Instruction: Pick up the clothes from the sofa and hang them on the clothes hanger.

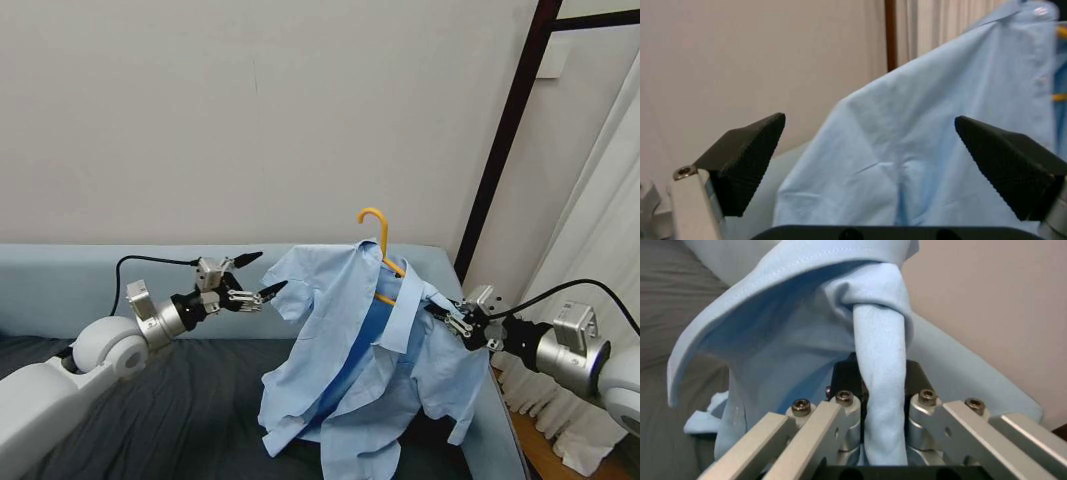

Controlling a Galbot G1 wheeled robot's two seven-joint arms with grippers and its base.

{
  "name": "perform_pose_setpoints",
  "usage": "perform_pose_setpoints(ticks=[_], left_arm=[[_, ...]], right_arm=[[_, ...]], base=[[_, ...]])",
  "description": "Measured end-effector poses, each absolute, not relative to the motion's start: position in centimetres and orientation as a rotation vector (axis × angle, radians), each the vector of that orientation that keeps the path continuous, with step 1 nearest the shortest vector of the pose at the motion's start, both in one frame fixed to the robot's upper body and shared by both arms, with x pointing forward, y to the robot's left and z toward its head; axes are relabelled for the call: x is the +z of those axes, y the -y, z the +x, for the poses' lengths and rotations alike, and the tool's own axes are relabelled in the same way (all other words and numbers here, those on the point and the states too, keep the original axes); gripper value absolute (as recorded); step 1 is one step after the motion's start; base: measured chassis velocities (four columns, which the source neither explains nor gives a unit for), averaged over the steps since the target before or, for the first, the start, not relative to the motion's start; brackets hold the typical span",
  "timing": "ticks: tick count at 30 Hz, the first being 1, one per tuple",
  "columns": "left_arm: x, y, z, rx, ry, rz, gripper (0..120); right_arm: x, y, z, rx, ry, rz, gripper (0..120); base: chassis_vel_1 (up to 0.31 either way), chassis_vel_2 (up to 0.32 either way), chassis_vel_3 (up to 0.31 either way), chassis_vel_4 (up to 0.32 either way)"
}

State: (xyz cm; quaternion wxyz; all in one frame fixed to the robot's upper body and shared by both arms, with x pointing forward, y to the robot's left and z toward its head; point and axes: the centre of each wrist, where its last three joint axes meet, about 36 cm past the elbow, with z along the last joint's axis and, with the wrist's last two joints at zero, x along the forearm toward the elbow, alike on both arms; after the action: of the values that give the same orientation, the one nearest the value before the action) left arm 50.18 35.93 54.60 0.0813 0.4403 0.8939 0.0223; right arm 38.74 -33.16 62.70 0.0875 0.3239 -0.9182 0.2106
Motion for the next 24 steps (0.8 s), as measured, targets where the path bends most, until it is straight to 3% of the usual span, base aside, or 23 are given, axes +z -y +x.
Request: perform_pose_setpoints(ticks=[13, 24], left_arm=[[52.9, -46.2, 55.6, 0.173, -2.753, 1.225, 100], [54.8, -47.8, 58.6, 0.352, -2.695, 1.357, 100]], right_arm=[[62.6, 32.9, 38.6, 0.567, 2.774, 1.097, 7], [62.6, 32.9, 38.5, 0.602, 2.749, 1.176, 7]], base=[[0.0, 0.0, 0.0, 0.0], [0.0, 0.0, 0.0, 0.0]])
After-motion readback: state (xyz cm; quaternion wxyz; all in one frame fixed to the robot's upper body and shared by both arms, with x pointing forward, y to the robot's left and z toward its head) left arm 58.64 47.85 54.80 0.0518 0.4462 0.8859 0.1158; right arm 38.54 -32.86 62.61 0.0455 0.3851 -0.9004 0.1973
